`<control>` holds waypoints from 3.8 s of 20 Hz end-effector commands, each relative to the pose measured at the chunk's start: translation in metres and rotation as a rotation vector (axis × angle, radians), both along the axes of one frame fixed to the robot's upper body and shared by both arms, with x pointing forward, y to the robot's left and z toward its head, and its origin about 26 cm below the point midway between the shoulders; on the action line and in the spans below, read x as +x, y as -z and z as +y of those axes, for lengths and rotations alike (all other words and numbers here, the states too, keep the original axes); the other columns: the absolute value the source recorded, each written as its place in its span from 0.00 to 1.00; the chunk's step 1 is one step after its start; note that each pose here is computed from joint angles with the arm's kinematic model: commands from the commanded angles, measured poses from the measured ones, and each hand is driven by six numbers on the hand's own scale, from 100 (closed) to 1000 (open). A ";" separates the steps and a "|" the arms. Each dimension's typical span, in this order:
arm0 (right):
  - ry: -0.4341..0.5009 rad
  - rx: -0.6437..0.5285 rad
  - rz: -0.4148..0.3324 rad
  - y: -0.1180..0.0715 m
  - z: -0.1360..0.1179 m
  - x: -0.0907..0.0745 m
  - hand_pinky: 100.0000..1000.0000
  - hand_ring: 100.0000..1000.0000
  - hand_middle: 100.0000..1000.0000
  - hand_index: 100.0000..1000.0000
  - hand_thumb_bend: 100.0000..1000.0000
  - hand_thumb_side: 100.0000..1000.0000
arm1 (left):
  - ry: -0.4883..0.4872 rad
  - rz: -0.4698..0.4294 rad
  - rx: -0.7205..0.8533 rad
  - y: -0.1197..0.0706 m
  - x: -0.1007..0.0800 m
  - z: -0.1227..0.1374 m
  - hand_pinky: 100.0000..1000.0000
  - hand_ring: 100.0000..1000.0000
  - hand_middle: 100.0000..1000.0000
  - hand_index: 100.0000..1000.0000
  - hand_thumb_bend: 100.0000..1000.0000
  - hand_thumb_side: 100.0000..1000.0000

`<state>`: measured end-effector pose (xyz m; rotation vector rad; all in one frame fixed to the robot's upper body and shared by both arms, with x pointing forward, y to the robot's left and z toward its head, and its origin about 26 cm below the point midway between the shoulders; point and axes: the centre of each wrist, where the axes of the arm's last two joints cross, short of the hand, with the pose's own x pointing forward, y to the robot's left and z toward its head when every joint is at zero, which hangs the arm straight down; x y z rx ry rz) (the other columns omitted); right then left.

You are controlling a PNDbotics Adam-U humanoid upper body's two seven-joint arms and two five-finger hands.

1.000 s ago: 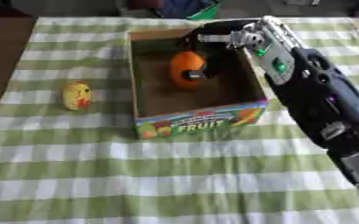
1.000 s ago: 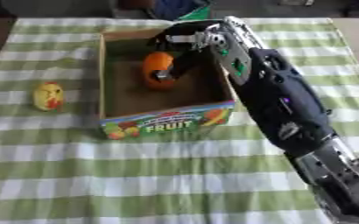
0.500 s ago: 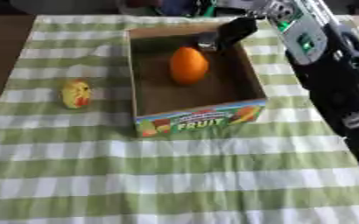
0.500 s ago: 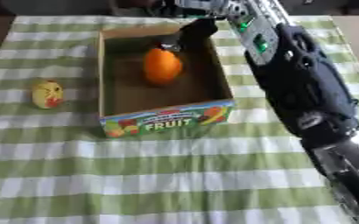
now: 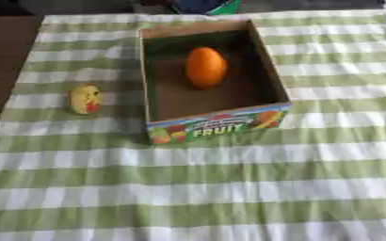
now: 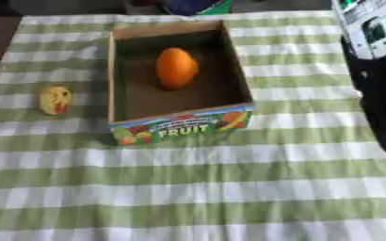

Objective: Pick up objects on the table and place them in the box.

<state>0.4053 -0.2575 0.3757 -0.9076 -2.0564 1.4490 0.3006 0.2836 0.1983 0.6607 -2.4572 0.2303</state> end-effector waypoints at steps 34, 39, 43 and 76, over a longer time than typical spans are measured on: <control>-0.117 0.716 -0.250 0.027 -0.040 -0.113 0.73 0.72 0.65 0.88 0.00 0.89 | -0.460 0.450 1.167 -0.054 0.066 0.072 0.55 0.73 0.75 0.94 0.60 1.00; -0.094 0.755 -0.263 0.036 -0.034 -0.110 0.73 0.72 0.64 0.88 0.00 0.90 | -0.435 0.548 1.291 -0.037 0.081 0.084 0.57 0.73 0.74 0.95 0.77 1.00; -0.076 0.773 -0.273 0.043 -0.030 -0.108 0.73 0.72 0.64 0.88 0.00 0.91 | -0.405 0.596 1.377 -0.028 0.088 0.087 0.58 0.74 0.72 0.96 0.75 1.00; -0.015 0.822 -0.196 0.061 -0.027 -0.104 0.74 0.71 0.63 0.83 0.00 0.93 | 0.076 0.942 1.428 -0.029 0.123 0.058 0.65 0.79 0.79 0.93 0.55 0.71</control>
